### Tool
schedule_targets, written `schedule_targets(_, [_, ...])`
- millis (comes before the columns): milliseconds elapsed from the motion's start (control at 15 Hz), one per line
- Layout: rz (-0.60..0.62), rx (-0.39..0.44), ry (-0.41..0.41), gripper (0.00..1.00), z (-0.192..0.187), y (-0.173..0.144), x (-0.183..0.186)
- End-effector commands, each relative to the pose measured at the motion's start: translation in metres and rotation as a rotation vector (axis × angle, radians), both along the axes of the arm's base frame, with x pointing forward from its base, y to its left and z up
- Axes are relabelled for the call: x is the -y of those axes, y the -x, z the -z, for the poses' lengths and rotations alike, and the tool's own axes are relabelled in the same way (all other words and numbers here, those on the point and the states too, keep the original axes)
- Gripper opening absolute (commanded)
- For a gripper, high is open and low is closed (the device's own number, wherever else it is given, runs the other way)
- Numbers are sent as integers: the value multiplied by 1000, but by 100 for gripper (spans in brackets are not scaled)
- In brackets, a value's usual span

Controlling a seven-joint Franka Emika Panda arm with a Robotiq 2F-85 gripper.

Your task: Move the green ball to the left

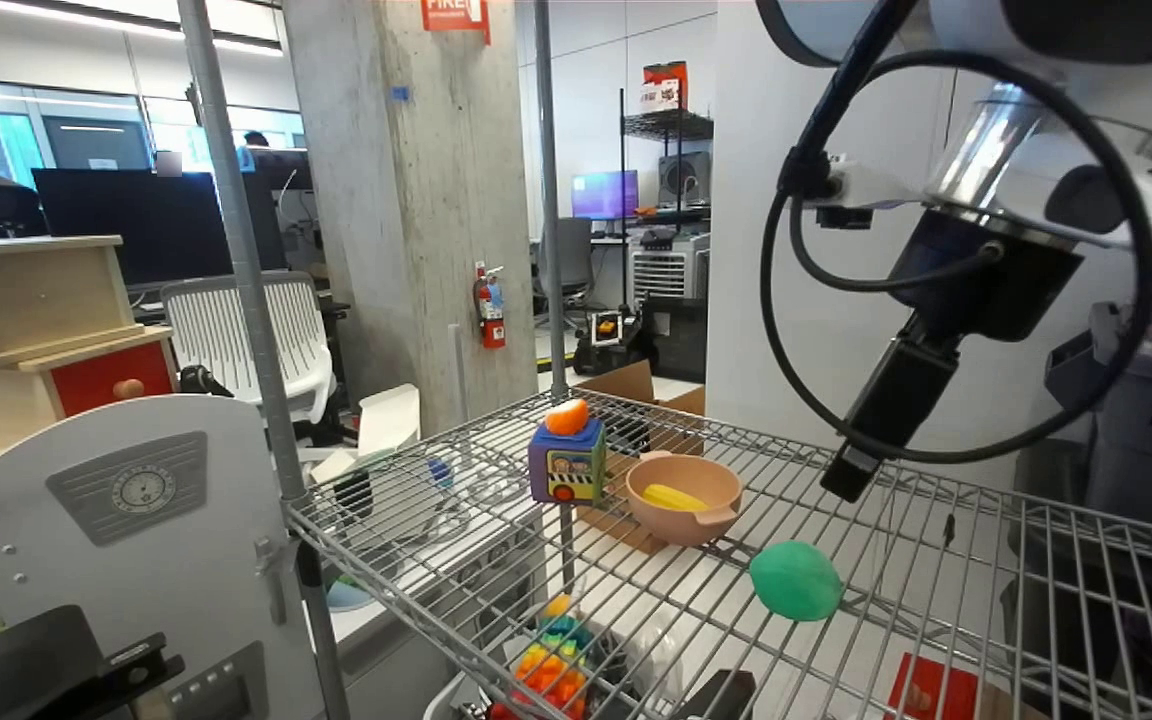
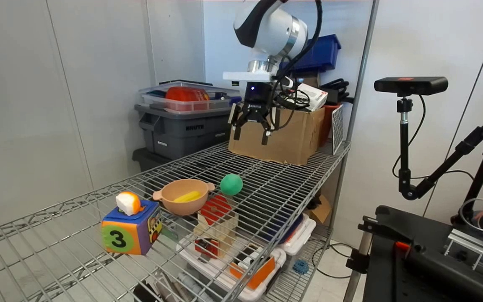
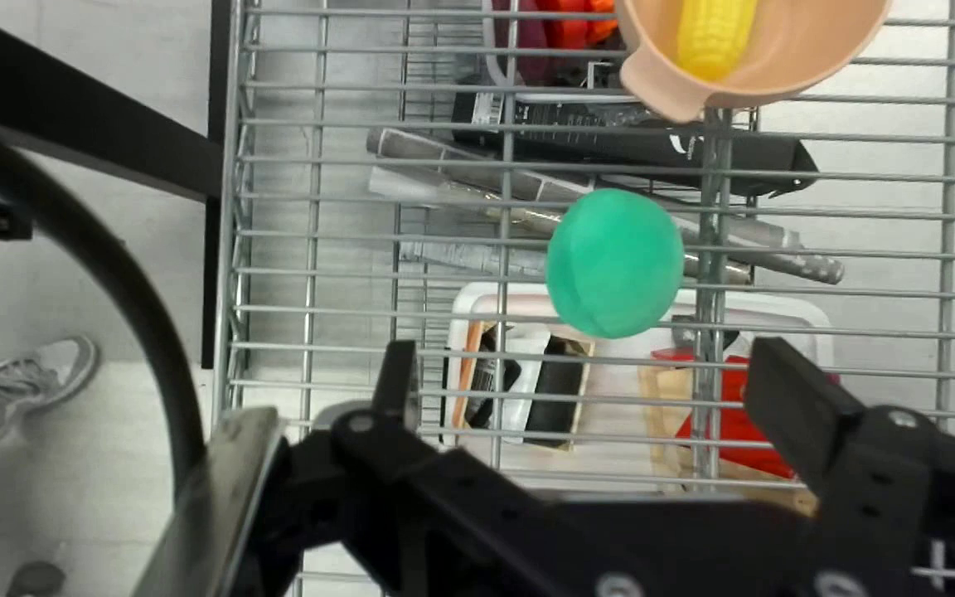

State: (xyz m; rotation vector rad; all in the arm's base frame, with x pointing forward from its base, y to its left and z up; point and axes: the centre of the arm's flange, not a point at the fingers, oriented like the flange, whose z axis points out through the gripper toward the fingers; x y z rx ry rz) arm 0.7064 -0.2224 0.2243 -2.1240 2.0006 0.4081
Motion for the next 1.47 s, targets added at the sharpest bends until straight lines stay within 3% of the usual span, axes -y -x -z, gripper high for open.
schedule_targets(0, [93,-64,15,100,14,-82,-1])
schedule_targets(333, [204,-147,119,100,49,-109,-17])
schedule_targets(867, [275,-257,279,100,92,-119,-30])
schedule_targets(1400, [256,-191,346,100,100,-124,-43])
